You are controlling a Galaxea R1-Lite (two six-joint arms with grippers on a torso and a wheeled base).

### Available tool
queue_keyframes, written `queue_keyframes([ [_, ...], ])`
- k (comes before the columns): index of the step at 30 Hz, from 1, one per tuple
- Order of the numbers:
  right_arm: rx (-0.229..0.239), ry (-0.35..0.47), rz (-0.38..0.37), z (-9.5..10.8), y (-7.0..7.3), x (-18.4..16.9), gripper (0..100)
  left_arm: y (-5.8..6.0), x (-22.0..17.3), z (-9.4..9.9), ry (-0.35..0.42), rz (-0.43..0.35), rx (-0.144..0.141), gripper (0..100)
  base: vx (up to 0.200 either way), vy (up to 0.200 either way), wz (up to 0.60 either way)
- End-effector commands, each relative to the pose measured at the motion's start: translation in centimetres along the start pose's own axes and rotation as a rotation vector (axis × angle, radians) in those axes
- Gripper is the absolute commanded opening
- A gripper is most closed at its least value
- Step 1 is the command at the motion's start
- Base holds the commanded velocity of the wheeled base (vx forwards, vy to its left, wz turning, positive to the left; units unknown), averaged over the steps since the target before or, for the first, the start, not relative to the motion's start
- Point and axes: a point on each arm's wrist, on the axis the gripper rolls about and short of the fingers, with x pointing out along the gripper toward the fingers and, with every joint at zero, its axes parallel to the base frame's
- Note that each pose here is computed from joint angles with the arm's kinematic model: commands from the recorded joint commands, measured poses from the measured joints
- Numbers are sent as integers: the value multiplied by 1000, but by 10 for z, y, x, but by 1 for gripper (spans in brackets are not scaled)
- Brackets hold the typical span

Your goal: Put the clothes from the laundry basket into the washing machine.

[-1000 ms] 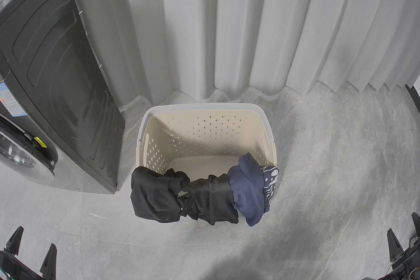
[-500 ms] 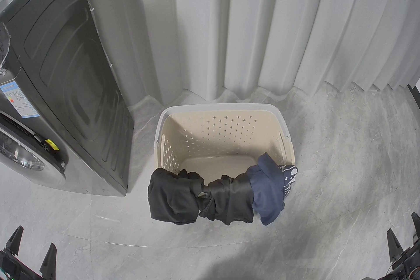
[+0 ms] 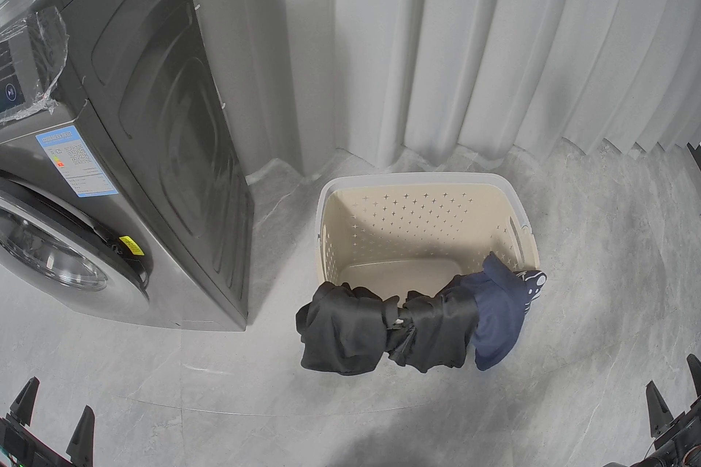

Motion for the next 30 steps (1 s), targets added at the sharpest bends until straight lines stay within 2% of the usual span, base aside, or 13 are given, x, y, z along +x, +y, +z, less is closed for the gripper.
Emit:
queue_keyframes([
  [1,0,13,1,-5,0,1,100,0,0,-5,5,0,0,100,0,200,0],
  [24,0,13,1,-5,0,1,100,0,0,-5,5,0,1,100,0,200,0],
  [30,0,13,1,-5,0,1,100,0,0,-5,5,0,3,100,0,0,0],
])
